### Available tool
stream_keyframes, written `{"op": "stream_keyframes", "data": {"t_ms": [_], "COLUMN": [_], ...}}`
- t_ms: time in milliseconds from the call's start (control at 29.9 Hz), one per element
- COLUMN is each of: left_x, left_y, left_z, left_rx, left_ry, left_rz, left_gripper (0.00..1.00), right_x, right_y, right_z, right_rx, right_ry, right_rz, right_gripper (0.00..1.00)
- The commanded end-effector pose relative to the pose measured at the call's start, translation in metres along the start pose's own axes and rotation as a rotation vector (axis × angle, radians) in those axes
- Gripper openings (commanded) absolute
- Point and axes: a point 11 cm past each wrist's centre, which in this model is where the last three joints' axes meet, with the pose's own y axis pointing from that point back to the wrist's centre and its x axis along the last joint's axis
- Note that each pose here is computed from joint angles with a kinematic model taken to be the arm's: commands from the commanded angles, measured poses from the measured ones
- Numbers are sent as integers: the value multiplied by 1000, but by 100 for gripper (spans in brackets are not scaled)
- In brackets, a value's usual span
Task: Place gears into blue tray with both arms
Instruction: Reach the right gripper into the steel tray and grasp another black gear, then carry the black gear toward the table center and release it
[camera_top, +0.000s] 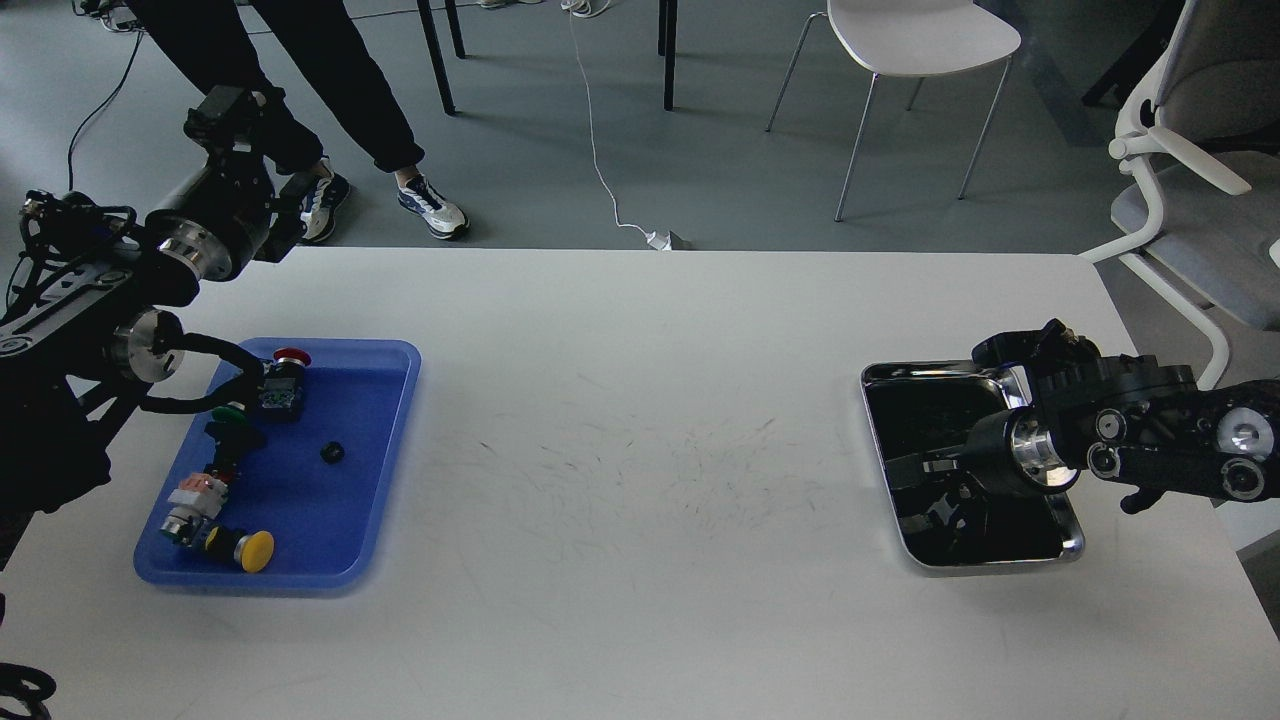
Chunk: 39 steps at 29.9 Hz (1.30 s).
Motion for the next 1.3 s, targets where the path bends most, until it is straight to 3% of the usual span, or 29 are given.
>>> {"op": "stream_keyframes", "data": {"t_ms": [0,134,234,334,568,769,936,1270], "left_x": [1,1,1,1,1,1,1,0], "left_y": [0,0,0,0,0,0,-1,-2], "left_z": [1,2,0,0,1,1,3,7], "left_rx": [-3,-4,-1,-2,-3,-1,-7,-12], "left_ry": [2,1,-1,0,-1,-2,-1,-3], "left_rz": [1,2,1,2,1,2,2,0], "left_gripper": [97,97,97,97,97,97,97,97], "right_x": [0,-1,-2,1,29,63,82,62], "right_y": [1,1,2,5,29,62,71,27], "right_z": [2,8,11,12,8,-33,-101,-252], "right_rx": [-6,-27,-37,-41,-44,37,229,590], "right_ry": [2,4,12,14,33,65,-11,-76], "right_rz": [-5,-16,-23,-17,37,107,179,189], "right_gripper": [53,38,15,5,3,2,2,4]}}
